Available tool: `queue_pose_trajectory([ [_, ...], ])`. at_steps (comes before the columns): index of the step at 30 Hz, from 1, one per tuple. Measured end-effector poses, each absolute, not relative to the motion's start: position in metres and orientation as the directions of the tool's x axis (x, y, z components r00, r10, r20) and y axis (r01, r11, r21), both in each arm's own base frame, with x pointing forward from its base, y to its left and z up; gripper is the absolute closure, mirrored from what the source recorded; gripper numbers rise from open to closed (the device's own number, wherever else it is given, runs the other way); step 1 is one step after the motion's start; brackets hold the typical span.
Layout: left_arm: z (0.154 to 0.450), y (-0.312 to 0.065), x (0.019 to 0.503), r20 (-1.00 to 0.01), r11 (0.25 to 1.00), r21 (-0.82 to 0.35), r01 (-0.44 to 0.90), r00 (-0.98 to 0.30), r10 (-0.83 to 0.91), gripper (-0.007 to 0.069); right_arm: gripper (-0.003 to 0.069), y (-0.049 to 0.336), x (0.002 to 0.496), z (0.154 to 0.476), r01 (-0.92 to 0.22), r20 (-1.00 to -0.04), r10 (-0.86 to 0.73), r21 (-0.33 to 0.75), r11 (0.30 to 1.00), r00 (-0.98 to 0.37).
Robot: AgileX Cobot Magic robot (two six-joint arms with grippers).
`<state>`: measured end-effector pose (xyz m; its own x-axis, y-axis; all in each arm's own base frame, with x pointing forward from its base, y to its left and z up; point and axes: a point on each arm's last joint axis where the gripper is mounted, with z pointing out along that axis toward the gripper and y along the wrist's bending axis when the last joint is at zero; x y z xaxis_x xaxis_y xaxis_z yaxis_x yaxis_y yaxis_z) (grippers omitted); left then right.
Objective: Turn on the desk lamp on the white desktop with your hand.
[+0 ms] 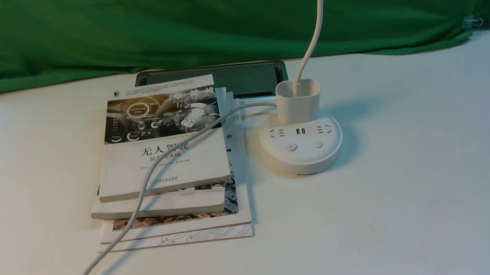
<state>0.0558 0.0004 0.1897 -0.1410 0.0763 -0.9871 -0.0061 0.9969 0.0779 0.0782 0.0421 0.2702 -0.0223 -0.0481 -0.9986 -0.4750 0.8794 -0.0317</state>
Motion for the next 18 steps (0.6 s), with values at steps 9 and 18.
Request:
queue_pose_trajectory([
  [9,0.19,0.0,0.056,-0.987,0.997,0.078,-0.006,-0.141,0.076,0.0604,0.0491,0.012,0.063,0.209,-0.193,-0.994,0.107,0.106,0.976,-0.002],
  [18,0.19,0.0,0.056,-0.987,0.997,0.078,-0.006,-0.141,0.076,0.0604,0.0469,-0.001,0.056,0.191,0.022,-0.984,0.119,0.117,0.993,-0.134],
])
